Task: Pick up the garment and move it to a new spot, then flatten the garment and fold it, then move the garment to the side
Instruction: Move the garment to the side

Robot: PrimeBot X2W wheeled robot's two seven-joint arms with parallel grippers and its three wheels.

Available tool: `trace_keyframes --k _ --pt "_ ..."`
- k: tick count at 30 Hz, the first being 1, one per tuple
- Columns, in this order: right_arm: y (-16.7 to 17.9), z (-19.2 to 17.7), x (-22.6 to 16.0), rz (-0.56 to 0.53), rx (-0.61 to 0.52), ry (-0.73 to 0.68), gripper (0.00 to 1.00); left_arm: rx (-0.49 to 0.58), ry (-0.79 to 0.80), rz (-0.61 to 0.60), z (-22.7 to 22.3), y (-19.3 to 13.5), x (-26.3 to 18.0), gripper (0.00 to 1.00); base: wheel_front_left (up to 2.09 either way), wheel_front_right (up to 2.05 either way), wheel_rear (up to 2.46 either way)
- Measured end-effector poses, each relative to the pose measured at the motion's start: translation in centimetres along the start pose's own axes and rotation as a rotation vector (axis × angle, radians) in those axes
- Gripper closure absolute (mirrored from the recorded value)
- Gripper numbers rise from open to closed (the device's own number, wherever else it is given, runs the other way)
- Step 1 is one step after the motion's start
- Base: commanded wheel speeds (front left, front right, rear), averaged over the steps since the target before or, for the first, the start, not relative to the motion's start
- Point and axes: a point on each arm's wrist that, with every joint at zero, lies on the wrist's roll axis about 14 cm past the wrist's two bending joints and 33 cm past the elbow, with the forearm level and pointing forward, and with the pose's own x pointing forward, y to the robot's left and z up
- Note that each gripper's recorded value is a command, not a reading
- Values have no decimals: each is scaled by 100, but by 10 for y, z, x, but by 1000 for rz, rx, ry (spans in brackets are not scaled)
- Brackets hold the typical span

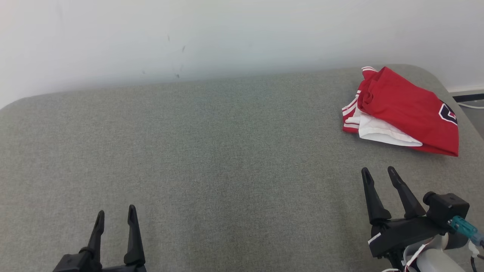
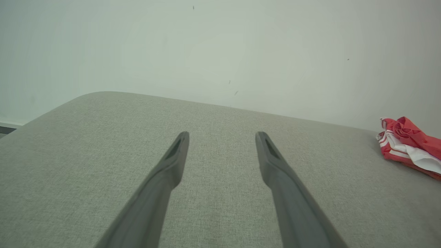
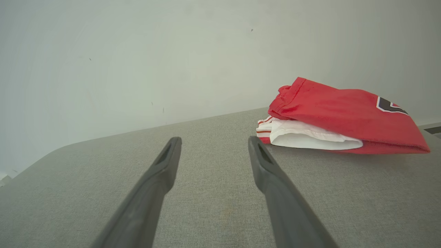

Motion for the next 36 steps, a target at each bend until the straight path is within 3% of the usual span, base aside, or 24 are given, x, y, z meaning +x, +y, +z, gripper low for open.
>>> trace_keyframes --k 18,36 --pt "-3 2 -38 -51 -48 -46 0 10 6 7 -3 3 -18 0 0 0 0" --pt "-1 8 -45 -68 -71 -83 0 16 3 -8 0 -3 -21 0 0 0 0"
